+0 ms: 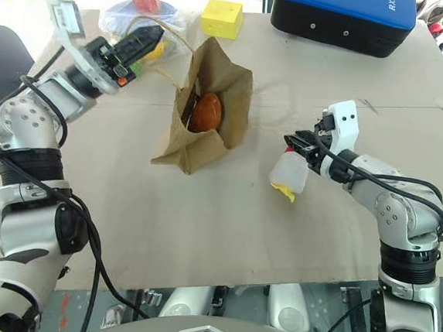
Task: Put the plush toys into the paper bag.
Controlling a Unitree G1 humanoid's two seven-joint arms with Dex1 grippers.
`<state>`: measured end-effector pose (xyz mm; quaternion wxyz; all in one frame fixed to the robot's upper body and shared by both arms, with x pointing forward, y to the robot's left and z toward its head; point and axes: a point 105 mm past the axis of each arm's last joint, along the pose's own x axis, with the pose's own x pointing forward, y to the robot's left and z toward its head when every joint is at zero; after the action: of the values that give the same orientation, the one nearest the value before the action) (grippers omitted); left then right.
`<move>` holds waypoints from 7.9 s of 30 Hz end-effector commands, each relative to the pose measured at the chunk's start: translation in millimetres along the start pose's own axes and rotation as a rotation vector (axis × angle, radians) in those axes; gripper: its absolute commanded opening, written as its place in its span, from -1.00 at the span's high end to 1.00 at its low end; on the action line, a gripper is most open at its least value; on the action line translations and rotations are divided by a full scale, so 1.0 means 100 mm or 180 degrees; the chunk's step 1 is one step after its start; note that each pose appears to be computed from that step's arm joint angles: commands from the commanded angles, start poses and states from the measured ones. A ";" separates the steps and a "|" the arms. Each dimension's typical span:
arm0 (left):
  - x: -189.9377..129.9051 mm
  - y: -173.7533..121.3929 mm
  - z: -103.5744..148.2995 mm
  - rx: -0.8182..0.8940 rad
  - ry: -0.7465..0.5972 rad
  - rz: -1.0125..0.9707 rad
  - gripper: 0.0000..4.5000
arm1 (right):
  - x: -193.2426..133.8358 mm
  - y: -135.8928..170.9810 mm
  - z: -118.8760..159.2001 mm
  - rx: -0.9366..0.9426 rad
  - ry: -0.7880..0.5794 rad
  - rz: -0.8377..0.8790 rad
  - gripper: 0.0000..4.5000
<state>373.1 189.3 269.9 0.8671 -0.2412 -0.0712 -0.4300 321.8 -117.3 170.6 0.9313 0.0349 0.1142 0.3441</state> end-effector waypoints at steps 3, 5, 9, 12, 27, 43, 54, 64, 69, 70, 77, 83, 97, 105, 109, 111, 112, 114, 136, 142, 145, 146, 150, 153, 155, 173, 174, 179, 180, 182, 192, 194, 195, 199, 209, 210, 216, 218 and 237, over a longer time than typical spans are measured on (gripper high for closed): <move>0.03 -0.21 0.10 0.0197 -0.0043 -0.0224 1.00 | -0.24 0.16 0.10 -0.0304 -0.0010 0.0108 -0.29; 0.03 -0.21 0.11 0.0198 -0.0047 -0.0219 1.00 | -0.25 0.18 0.02 -0.0229 0.0104 0.0116 -0.29; 0.04 -0.22 0.12 0.0195 -0.0047 -0.0227 1.00 | -0.15 0.12 -0.32 -0.0134 0.0531 -0.0142 -0.29; 0.05 -0.23 0.13 0.0192 -0.0052 -0.0239 1.00 | -0.09 0.04 -0.67 -0.0382 0.1008 -0.0363 -0.29; 0.06 -0.27 0.08 0.0174 -0.0009 -0.0270 1.00 | -0.35 0.42 0.04 -0.0739 -0.0066 0.0494 0.99; 0.02 -0.35 0.08 0.0178 -0.0028 -0.0286 1.00 | 0.64 0.74 0.74 -0.1296 -0.0645 0.0894 0.99; -0.01 -0.36 0.06 0.0169 -0.0069 -0.0217 1.00 | 1.01 1.14 0.48 -0.1523 -0.0259 0.1647 0.66; -0.08 -0.33 0.04 0.0173 -0.0089 -0.0149 1.00 | 0.69 0.82 0.61 -0.1768 -0.0323 0.1212 -0.06; -0.10 -0.32 0.05 0.0184 -0.0101 -0.0123 1.00 | 0.37 0.61 0.90 -0.1534 -0.0572 0.0720 -0.06; -0.10 -0.32 0.05 0.0187 -0.0106 -0.0120 1.00 | 0.32 0.57 0.92 -0.1499 -0.0576 0.0619 -0.06; -0.10 -0.33 0.07 0.0212 -0.0119 -0.0120 1.00 | 0.16 0.36 0.83 -0.1157 -0.0517 0.0159 -0.06; -0.13 -0.34 0.10 0.0246 -0.0127 -0.0103 1.00 | 0.06 0.03 0.60 -0.0665 -0.0209 -0.0265 -0.06; -0.17 -0.35 0.09 0.0291 -0.0117 -0.0075 1.00 | 0.31 0.00 0.50 -0.0328 -0.0275 -0.0113 0.96; -0.07 -0.36 0.16 0.0430 0.0188 -0.0356 1.00 | -0.29 0.70 1.14 -0.0062 -0.1377 0.1185 0.96; 0.09 -0.27 0.30 0.0595 0.0457 -0.0644 1.00 | -0.62 1.03 1.49 -0.0073 -0.1850 0.1537 0.96; 0.24 -0.19 0.27 0.0748 0.0712 -0.0775 1.00 | -0.68 1.10 1.57 -0.0147 -0.1850 0.1488 0.96; 0.33 -0.15 0.24 0.0885 0.0837 -0.0817 1.00 | -0.67 1.12 1.56 -0.0242 -0.1768 0.1418 0.96; 0.54 -0.14 0.16 0.1090 0.0995 -0.0921 1.00 | -0.63 1.11 1.48 -0.0333 -0.1578 0.1272 0.96; 0.25 -0.21 -0.16 0.0883 0.1371 -0.1603 -0.99 | -1.10 0.86 0.93 -0.0859 -0.0570 0.0646 -0.33; 0.03 -0.31 -0.23 0.0667 0.1306 -0.1527 -0.99 | -1.19 0.81 0.84 -0.0796 -0.0352 0.0616 -0.33; 0.04 -0.39 -0.25 0.0664 0.1274 -0.1579 -0.99 | -1.15 0.76 0.68 -0.0827 -0.0140 0.0595 -0.33; 0.04 -0.42 -0.24 0.0639 0.1267 -0.1601 -0.99 | -1.12 0.73 0.61 -0.0865 -0.0046 0.0572 -0.33; -0.03 -0.50 -0.25 0.0483 0.1400 -0.1712 -1.00 | -0.91 0.58 0.23 -0.0992 0.0330 0.0506 0.07; -0.07 -0.54 -0.28 0.0449 0.1562 -0.1797 -1.00 | -0.67 0.44 -0.13 -0.1166 0.0635 0.0483 0.74; -0.08 -0.54 -0.29 0.0474 0.1614 -0.1818 -1.00 | -0.56 0.41 -0.23 -0.1245 0.0653 0.0521 0.98; -0.37 -0.55 -0.14 0.0970 0.2077 -0.1588 -1.00 | -0.19 0.64 -0.12 -0.1257 0.0185 0.1100 0.98; -0.41 -0.47 -0.19 0.1232 0.2197 -0.1533 -1.00 | -0.19 0.63 -0.12 -0.1257 0.0180 0.1109 0.98; -0.26 -0.35 -0.06 0.1711 0.1789 -0.1293 -1.00 | -0.16 0.60 -0.12 -0.1295 0.0184 0.1124 0.98; -0.28 -0.32 -0.10 0.1872 0.1847 -0.1275 -1.00 | -0.15 0.59 -0.11 -0.1297 0.0178 0.1130 0.98; -0.32 -0.26 -0.17 0.2195 0.1880 -0.1220 -1.00 | -0.14 0.60 -0.10 -0.1306 0.0159 0.1157 0.98; -0.67 -0.77 -0.61 0.0748 0.2037 -0.1409 -1.00 | -0.11 0.83 -0.01 -0.1200 -0.0027 0.1578 0.98; -0.64 -0.84 -0.72 0.0837 0.1960 -0.1403 -1.00 | -0.11 0.89 -0.01 -0.1170 -0.0043 0.1678 0.98; -0.60 -0.93 -0.80 0.0810 0.1874 -0.1421 -1.00 | -0.09 0.91 -0.02 -0.1178 -0.0029 0.1712 0.98; -0.50 -1.06 -1.00 0.0891 0.1643 -0.1270 -1.00 | 0.01 0.96 -0.04 -0.1171 -0.0030 0.1810 0.98; -0.36 -0.98 -1.11 0.1332 0.1099 -0.0325 -1.00 | 0.31 0.97 -0.08 -0.1107 -0.0087 0.1890 0.98; -0.35 -0.97 -1.12 0.1373 0.1058 -0.0228 -1.00 | 0.33 0.98 -0.09 -0.1099 -0.0090 0.1899 0.98; -0.22 -0.89 -1.16 0.1532 0.0805 0.0305 -1.00 | 0.44 1.00 -0.14 -0.1059 -0.0122 0.1916 0.98; -0.21 -0.89 -1.19 0.1652 0.0801 0.0363 -1.00 | 0.47 1.02 -0.14 -0.1046 -0.0131 0.1918 0.98; 0.01 -0.51 -0.98 0.2222 0.0593 -0.0309 1.00 | -0.24 0.89 0.13 -0.1308 -0.0584 0.1296 -0.31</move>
<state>324.6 115.3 189.3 0.9013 0.0966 -0.1135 -0.4068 259.1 -56.7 182.0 0.8283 -0.0918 -0.0175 0.5524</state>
